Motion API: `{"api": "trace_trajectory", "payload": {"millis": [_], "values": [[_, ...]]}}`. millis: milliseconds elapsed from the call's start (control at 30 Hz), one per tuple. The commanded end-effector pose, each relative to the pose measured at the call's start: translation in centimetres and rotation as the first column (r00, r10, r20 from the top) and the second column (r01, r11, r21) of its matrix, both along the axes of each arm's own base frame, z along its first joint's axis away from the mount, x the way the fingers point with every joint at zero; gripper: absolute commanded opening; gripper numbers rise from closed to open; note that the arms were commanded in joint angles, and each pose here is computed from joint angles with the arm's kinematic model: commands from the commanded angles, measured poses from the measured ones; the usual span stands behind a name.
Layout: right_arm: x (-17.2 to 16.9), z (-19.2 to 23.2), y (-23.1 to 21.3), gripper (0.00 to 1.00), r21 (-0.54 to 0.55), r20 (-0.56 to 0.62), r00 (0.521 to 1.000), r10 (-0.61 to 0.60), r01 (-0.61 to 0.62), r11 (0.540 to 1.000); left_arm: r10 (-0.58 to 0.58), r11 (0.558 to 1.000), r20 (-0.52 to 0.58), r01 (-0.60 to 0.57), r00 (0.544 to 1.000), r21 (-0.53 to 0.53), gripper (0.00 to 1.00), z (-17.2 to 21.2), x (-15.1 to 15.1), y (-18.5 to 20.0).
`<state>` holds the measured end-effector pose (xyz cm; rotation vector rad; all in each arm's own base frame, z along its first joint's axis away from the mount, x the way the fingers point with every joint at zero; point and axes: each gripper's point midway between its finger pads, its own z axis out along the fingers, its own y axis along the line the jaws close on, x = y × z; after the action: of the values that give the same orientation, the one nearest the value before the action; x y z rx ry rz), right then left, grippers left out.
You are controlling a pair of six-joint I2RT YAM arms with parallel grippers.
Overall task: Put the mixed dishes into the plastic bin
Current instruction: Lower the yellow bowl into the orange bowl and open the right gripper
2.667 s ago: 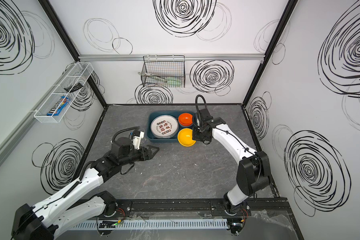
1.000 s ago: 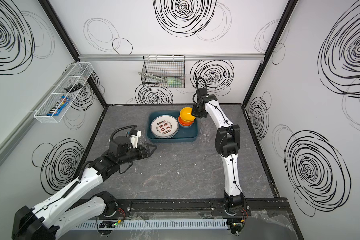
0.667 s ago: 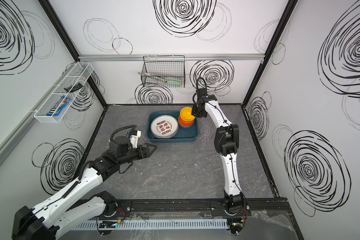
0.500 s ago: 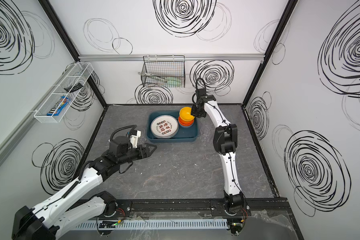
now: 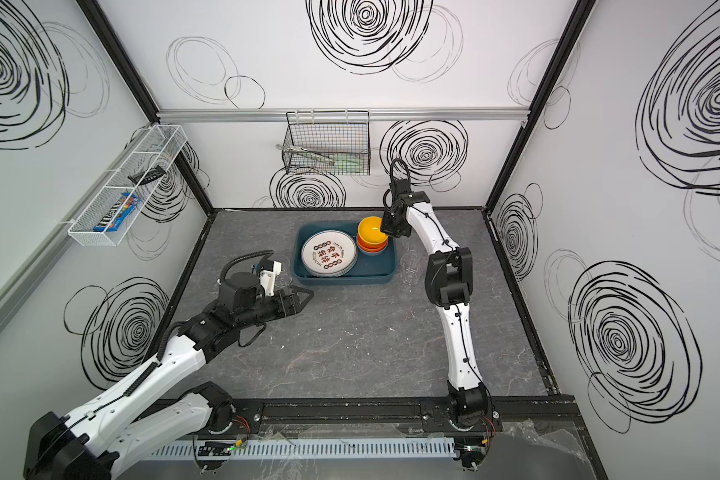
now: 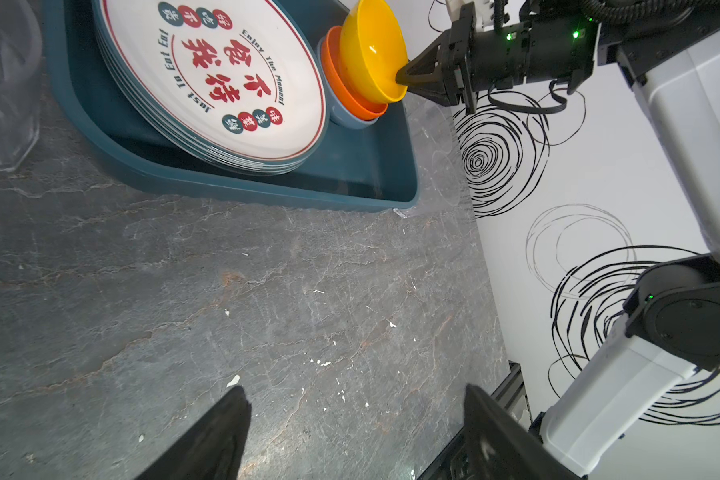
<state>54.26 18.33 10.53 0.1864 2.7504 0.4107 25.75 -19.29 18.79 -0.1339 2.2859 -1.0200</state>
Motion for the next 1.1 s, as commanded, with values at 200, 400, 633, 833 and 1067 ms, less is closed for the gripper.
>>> {"api": "trace_trajectory", "payload": {"millis": [200, 400, 633, 833, 1067], "values": [[0.8, 0.1, 1.1, 0.03, 0.008, 0.033, 0.999, 0.023, -0.023, 1.000, 0.004, 1.000, 0.021, -0.003, 1.000, -0.025, 0.84, 0.5, 0.3, -0.1], [0.9, -0.3, 1.3, 0.05, 0.005, 0.032, 0.999, 0.023, -0.023, 1.000, 0.003, 1.000, 0.016, -0.003, 1.000, -0.024, 0.84, 0.3, 0.2, -0.1], [0.8, -1.1, 1.2, 0.08, -0.010, 0.020, 1.000, 0.021, -0.021, 1.000, 0.002, 1.000, 0.015, -0.002, 1.000, -0.022, 0.84, 0.3, 0.2, 0.0], [0.8, -0.9, 1.1, 0.15, -0.020, 0.025, 1.000, 0.017, -0.017, 1.000, 0.002, 1.000, 0.015, -0.001, 1.000, -0.021, 0.84, 0.2, 0.2, 0.0], [0.8, 0.8, 1.1, 0.22, -0.023, 0.053, 0.998, 0.017, -0.016, 1.000, 0.009, 1.000, 0.014, -0.009, 1.000, -0.019, 0.84, 0.1, 0.1, 0.1]]}}
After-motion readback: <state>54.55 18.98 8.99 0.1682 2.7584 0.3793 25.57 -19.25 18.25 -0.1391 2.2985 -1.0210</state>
